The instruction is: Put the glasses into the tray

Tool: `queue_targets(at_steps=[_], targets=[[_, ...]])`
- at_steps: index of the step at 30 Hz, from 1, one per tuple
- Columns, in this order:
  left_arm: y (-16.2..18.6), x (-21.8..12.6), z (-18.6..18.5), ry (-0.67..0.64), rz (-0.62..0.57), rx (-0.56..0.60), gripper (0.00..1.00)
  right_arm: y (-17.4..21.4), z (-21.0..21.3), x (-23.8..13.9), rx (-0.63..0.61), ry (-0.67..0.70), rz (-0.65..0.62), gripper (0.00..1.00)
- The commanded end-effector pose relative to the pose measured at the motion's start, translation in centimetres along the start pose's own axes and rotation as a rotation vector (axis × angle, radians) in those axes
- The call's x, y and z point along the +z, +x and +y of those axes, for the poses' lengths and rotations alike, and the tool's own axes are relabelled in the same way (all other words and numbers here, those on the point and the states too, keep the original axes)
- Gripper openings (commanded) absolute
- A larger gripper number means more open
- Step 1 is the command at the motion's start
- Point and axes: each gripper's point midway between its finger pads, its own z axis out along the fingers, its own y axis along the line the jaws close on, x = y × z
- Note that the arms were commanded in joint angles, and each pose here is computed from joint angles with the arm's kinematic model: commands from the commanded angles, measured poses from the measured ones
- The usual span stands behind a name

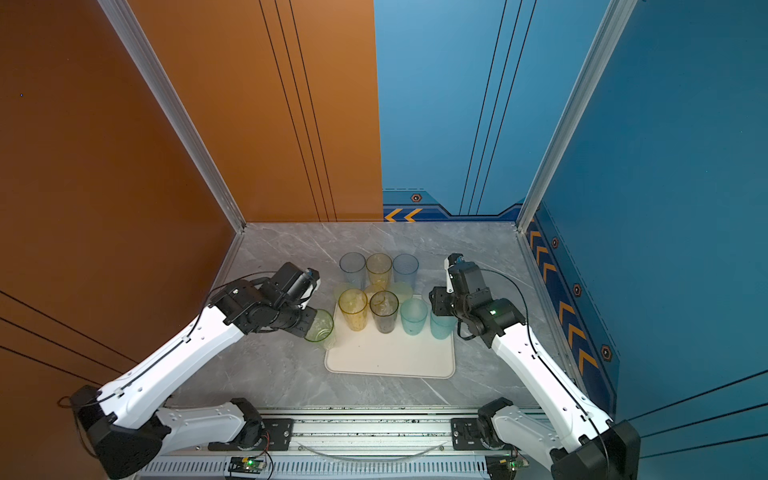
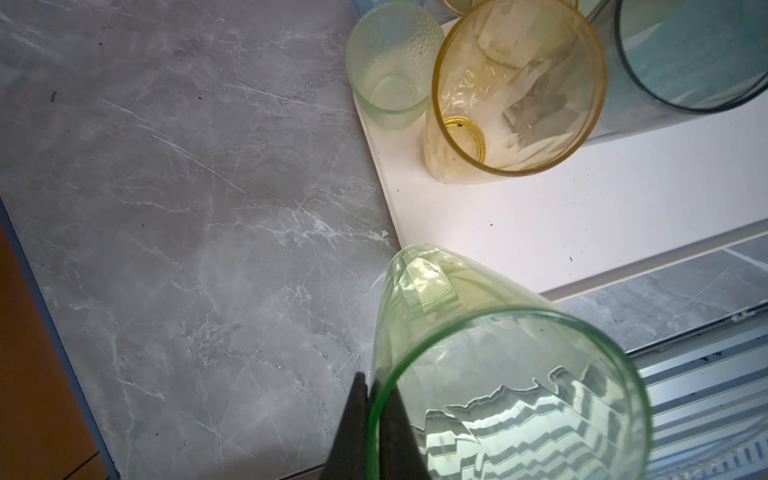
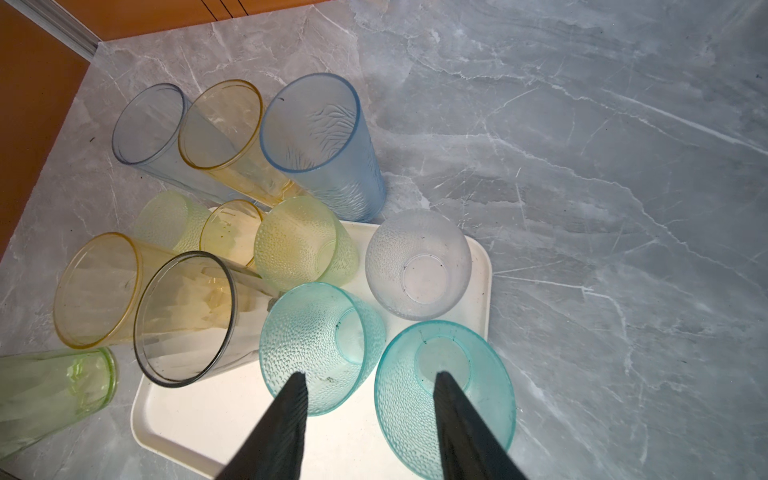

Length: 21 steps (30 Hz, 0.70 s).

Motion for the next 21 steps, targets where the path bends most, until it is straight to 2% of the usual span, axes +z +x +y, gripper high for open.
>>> queue_targets(at_steps=[1, 10, 21], targets=[[0.0, 1.1, -1.3, 0.048, 0.020, -0.007, 0.00, -0.6, 0.1, -0.1, 0.013, 0.016, -0.017, 0.49], [-1.2, 4.3, -2.6, 0.071, 0.056, 0.014, 0.00, -1.0, 0.2, -0.3, 0.006, 0.021, -0.022, 0.49], [-1.8, 6.1, -1.6, 0.049, 0.092, 0.009, 0.00, -0.7, 0.0, 0.4, -0.002, 0.037, -0.005, 0.49]])
